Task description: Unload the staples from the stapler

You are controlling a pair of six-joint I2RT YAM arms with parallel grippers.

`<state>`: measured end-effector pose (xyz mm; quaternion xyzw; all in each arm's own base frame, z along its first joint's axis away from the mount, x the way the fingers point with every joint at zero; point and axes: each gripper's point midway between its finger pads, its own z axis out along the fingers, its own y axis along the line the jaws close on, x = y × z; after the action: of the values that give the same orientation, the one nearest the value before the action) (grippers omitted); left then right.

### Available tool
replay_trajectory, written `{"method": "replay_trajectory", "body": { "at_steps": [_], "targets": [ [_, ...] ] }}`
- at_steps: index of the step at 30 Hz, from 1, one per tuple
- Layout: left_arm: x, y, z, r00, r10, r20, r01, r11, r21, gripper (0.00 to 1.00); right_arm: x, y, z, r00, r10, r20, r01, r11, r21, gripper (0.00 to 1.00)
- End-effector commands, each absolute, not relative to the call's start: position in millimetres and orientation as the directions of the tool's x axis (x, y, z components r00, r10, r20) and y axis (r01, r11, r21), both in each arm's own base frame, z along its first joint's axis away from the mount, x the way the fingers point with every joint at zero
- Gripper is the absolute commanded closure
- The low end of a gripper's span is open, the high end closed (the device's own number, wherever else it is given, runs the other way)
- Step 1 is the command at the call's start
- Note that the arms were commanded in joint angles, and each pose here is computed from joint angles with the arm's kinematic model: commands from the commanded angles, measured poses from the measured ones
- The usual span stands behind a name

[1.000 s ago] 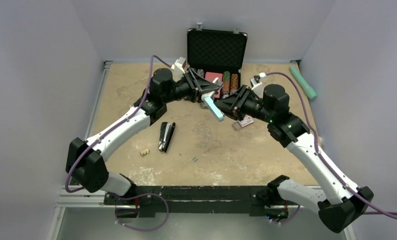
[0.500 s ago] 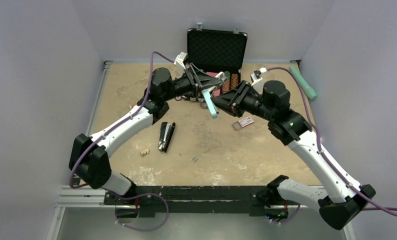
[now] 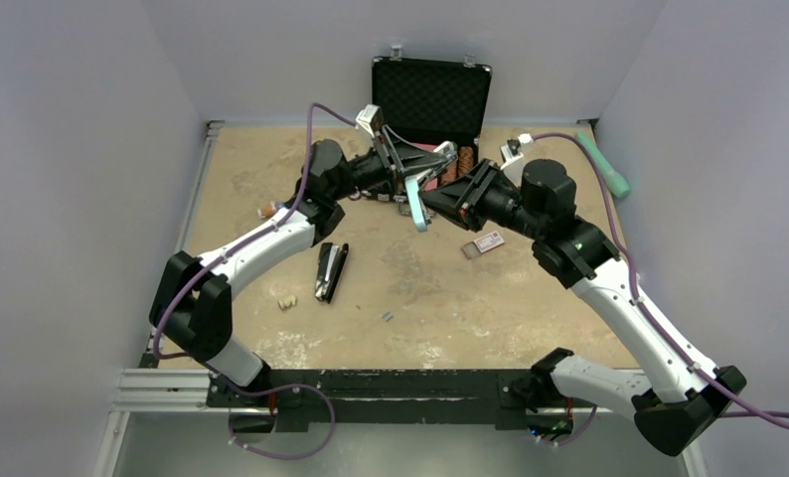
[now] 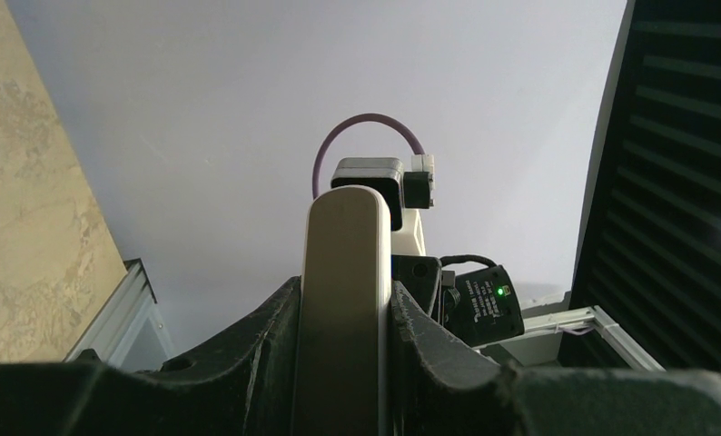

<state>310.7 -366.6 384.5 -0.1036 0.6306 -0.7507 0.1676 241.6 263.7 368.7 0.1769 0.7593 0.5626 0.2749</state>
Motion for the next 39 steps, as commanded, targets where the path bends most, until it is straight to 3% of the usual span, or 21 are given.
{"method": "replay_trajectory", "body": {
  "at_steps": [1,10,14,25,30,39],
  "targets": [
    [331,-364,385,-0.878,-0.47,-0.092,0.155,-0.097,-0.983,1.0,197,284,408,-0.875,0.415,-0.25,-0.183,0.194,0.964,0.73],
    [329,-352,375,-0.834,-0.486,-0.261,0.194,0.184,-0.964,1.0,198,290,394,-0.891,0.388,-0.235,-0.169,0.196,0.966,0.74],
    [325,-339,359,-0.807,-0.468,-0.36,0.181,0.385,-0.905,1.0,200,294,387,-0.9,0.372,-0.227,-0.159,0.205,0.966,0.74],
    [322,-275,289,-0.747,-0.343,-0.569,0.058,0.82,-0.57,1.0,215,317,329,-0.946,0.282,-0.156,-0.083,0.256,0.963,0.75],
    [322,-237,239,-0.751,-0.269,-0.603,-0.044,0.932,-0.361,1.0,227,330,275,-0.965,0.238,-0.107,-0.023,0.332,0.943,0.76],
    [328,-228,155,-0.842,-0.173,-0.511,-0.115,0.983,-0.143,1.0,239,346,195,-0.986,0.166,-0.018,0.053,0.411,0.91,0.77]
  ]
}}
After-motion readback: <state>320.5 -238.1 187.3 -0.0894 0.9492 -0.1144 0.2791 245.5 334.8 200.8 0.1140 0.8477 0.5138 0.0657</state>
